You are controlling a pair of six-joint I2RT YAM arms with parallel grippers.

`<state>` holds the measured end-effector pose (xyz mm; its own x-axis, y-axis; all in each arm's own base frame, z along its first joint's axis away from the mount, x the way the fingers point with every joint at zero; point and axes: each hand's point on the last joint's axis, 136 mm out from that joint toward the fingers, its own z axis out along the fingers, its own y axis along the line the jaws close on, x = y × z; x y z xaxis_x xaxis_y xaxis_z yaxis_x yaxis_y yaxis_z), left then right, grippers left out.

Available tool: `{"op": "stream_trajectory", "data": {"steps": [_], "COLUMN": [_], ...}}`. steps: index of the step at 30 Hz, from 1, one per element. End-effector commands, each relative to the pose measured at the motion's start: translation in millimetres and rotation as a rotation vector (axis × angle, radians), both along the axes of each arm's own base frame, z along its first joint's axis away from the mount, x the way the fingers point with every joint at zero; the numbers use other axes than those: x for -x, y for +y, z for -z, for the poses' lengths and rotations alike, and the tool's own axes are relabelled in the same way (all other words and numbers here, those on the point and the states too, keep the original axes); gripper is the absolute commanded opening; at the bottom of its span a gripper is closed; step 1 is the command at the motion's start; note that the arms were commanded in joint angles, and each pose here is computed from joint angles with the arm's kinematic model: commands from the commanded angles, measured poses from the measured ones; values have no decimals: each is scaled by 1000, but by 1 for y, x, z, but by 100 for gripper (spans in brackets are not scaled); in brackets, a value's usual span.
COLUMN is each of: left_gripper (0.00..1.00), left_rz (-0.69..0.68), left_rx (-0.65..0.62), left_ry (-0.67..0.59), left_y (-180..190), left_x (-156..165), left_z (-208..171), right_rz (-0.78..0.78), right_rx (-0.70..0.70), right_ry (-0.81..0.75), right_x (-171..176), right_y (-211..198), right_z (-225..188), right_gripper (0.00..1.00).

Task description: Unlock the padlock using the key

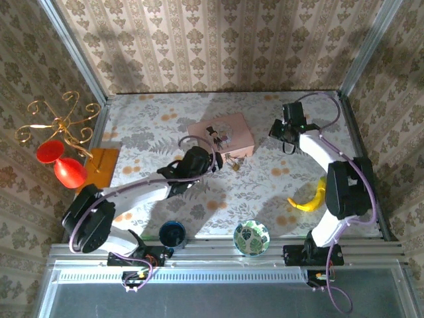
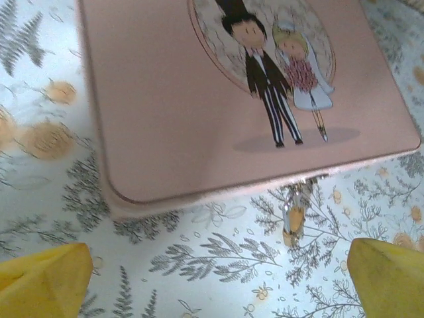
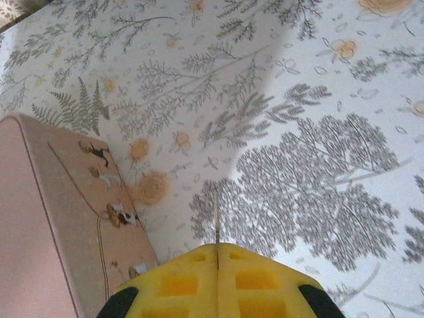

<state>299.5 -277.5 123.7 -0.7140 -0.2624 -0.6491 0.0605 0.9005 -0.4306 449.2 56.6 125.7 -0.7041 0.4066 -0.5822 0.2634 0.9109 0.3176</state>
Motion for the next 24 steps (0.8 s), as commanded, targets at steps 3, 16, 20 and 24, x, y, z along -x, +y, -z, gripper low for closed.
{"op": "stream_trajectory", "data": {"steps": [3, 16, 20, 24], "left_gripper": [96, 74, 67, 65], "left_rz": [5, 150, 166, 194], "left_rx": [-1, 12, 42, 46], "left_ry": [-6, 56, 100, 115], "left_y": [-42, -98, -109, -115], "left_x": [2, 4, 3, -2], "left_z": [2, 48, 64, 71], "right_rz": [6, 27, 29, 32], "right_rx": [30, -63, -66, -67], "right_ry": [9, -107, -134, -155], "right_x": [32, 88, 97, 104], "right_y": [-7, -18, -19, -21], "right_z": [-4, -43, -55, -64], "right_gripper": [0, 0, 0, 0]}}
